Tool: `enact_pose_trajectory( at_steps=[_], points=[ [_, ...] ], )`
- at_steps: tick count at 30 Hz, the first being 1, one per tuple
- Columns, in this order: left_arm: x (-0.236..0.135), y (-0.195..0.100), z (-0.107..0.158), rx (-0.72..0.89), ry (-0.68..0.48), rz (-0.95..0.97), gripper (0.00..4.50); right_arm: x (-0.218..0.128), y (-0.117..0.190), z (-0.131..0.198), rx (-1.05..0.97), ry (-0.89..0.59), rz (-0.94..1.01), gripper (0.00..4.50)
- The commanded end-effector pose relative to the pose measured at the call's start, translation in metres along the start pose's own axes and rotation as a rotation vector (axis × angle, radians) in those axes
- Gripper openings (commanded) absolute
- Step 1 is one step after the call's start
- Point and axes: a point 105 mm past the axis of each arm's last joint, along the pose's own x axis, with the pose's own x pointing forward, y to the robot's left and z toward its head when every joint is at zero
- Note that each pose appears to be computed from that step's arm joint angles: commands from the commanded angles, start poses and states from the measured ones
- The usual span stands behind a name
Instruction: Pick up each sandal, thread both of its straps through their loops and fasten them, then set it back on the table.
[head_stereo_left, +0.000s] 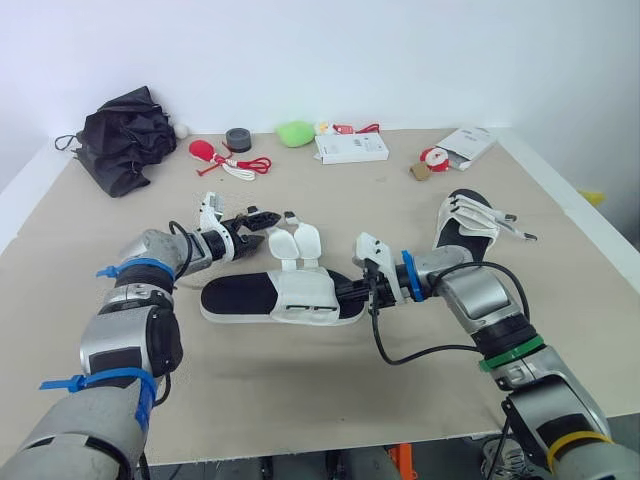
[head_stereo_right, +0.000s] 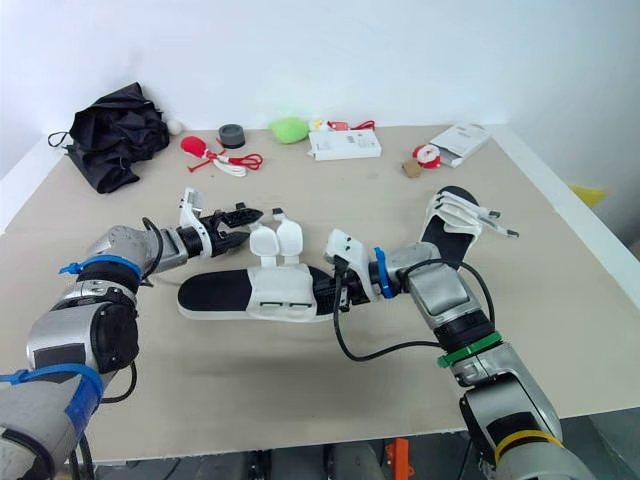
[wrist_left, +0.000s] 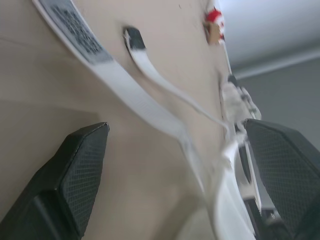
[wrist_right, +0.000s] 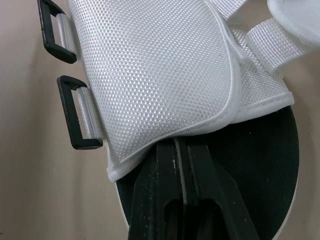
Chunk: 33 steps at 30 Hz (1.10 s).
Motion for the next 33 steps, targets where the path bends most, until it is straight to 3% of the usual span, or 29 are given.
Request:
enact_pose_trajectory(
  at_steps=[1, 3, 6, 13, 14, 21, 26, 29, 33],
  points=[
    [0.005, -0.004, 0.011, 0.02, -0.058, 0.023, 4.46, 0.004, -0.001, -0.024, 0.063, 0.077, -0.027, 0.0],
    [0.009, 0.001, 0.01, 0.044, -0.076, 0.063, 4.46, 0.004, -0.001, -0.025, 0.064, 0.076, -0.025, 0.0],
    [0.013, 0.001, 0.011, 0.02, -0.111, 0.073, 3.72, 0.005, -0.001, -0.024, 0.064, 0.075, -0.025, 0.0],
    [0.022, -0.014, 0.015, -0.02, -0.148, 0.024, 0.29, 0.006, -0.001, -0.022, 0.064, 0.069, -0.025, 0.0],
    [0.022, -0.015, 0.015, -0.023, -0.151, 0.021, 0.13, 0.006, -0.001, -0.022, 0.064, 0.068, -0.025, 0.0],
    [0.022, -0.025, 0.018, 0.104, -0.151, -0.028, 0.13, 0.006, 0.0, -0.022, 0.069, 0.063, -0.026, 0.0],
    [0.008, -0.053, 0.027, 0.277, -0.244, -0.22, 0.13, 0.007, 0.004, -0.023, 0.076, 0.056, -0.021, 0.0],
    [-0.014, -0.08, 0.02, 0.557, -0.349, -0.338, 0.13, 0.007, 0.007, -0.024, 0.079, 0.047, -0.018, 0.0],
    [-0.039, -0.11, -0.007, 0.91, -0.396, -0.503, 0.13, 0.008, 0.011, -0.019, 0.084, 0.014, -0.013, 0.0]
  ],
)
